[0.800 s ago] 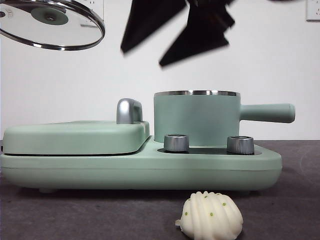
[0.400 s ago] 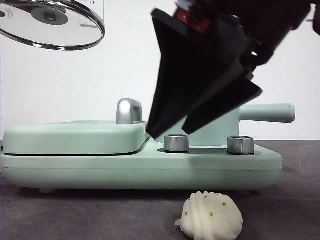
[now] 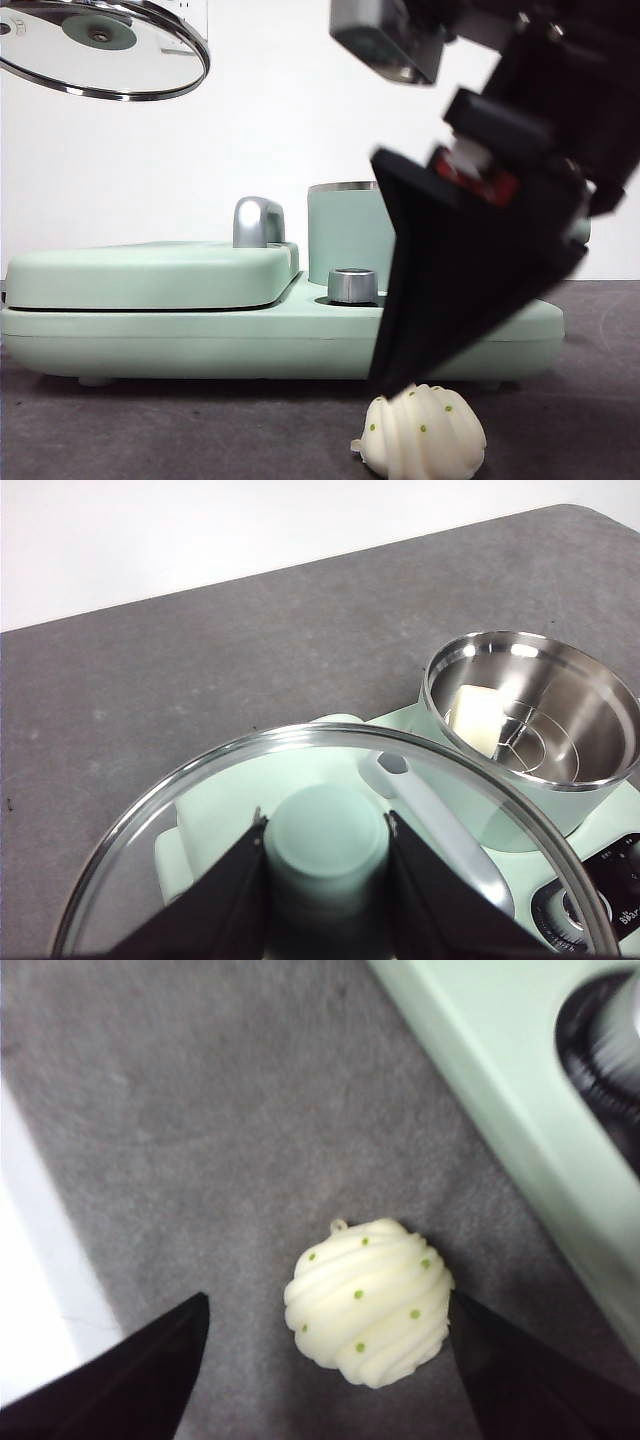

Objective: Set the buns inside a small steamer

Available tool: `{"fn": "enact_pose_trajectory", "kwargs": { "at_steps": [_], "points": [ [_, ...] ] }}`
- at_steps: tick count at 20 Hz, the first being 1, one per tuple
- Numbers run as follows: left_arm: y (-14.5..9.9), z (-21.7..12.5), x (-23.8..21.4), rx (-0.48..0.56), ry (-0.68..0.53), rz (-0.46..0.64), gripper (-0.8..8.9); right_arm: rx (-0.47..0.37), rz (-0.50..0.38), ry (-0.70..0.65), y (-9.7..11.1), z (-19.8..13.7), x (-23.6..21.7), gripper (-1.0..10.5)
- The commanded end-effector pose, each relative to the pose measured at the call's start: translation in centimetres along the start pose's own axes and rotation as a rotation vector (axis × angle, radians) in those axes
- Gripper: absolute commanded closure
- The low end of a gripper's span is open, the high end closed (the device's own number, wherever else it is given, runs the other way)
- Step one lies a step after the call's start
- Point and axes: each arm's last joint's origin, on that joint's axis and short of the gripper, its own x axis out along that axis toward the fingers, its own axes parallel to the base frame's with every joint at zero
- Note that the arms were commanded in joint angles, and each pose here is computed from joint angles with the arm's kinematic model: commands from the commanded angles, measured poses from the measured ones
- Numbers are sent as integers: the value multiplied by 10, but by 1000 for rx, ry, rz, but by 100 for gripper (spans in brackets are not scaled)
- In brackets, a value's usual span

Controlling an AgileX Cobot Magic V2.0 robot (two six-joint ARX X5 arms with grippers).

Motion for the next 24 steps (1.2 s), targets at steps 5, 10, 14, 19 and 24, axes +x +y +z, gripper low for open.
{"fn": "enact_pose_trajectory", "kwargs": {
  "at_steps": [5, 10, 14, 19, 24],
  "points": [
    [-1, 8, -3, 10, -46, -3, 798, 7, -15, -13, 1, -6, 9, 568],
    [-1, 8, -3, 10, -47, -3, 798, 8, -18, 3, 1, -6, 19, 568],
    [-1, 8, -3, 10, -46, -3, 798, 11, -21, 68, 0, -10, 33, 568],
    [-1, 8, -3, 10, -46, -3, 798, 50, -48, 47, -1, -8, 33, 758],
    [-1, 8, -3, 10, -46, -3, 798, 110, -46, 27, 0, -4, 26, 785]
  ]
}}
